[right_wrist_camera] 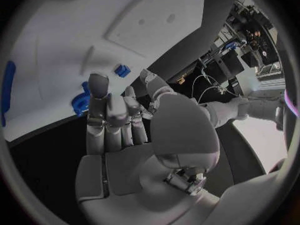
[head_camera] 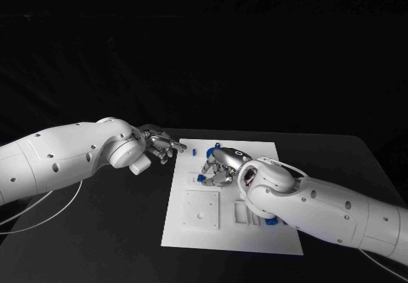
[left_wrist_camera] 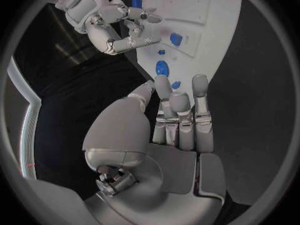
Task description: Assemble the parts on the task board
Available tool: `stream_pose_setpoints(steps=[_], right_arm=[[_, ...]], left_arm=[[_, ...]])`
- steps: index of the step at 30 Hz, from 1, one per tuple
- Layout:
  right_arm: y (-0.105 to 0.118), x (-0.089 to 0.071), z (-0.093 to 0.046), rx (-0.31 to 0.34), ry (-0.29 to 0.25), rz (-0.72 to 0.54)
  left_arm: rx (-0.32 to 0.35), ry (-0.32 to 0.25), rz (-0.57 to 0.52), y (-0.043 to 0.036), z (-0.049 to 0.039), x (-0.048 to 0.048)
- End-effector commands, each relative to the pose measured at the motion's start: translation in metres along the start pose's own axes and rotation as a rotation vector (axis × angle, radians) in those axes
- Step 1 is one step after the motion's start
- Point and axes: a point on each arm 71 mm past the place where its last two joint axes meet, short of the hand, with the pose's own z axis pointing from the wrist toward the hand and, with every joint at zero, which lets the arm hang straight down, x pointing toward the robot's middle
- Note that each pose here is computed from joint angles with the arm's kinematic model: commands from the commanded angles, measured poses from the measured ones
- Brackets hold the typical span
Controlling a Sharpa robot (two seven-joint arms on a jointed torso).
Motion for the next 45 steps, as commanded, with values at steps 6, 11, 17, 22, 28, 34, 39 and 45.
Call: stream_pose_setpoints(steps=[6, 11, 17, 22, 28, 34, 39, 45], right_arm=[[-0.005, -0.001, 0.004, 0.076, -0.097, -0.069], [-0.005, 0.000, 0.006, 0.084, -0.106, -0.076], [-0.004, 0.005, 0.008, 0.083, -0.108, -0.073], [-0.004, 0.007, 0.010, 0.083, -0.101, -0.071], [-0.003, 0.011, 0.011, 0.080, -0.083, -0.068], [-0.001, 0.014, 0.012, 0.074, -0.070, -0.064], [0.000, 0.016, 0.014, 0.074, -0.064, -0.063], [0.003, 0.020, 0.014, 0.067, -0.049, -0.064]], left_arm=[[0.047, -0.039, -0.032, -0.0059, -0.0018, -0.0005], [0.047, -0.035, -0.030, -0.0062, -0.0020, 0.0003], [0.047, -0.031, -0.029, -0.0063, -0.0020, 0.0010], [0.047, -0.028, -0.028, -0.0066, -0.0019, 0.0015], [0.046, -0.026, -0.026, -0.0068, -0.0019, 0.0021], [0.043, -0.026, -0.023, -0.0067, -0.0017, 0.0021], [0.045, -0.022, -0.021, -0.0074, -0.0015, 0.0029], [0.046, -0.019, -0.020, -0.0078, -0.0012, 0.0036]])
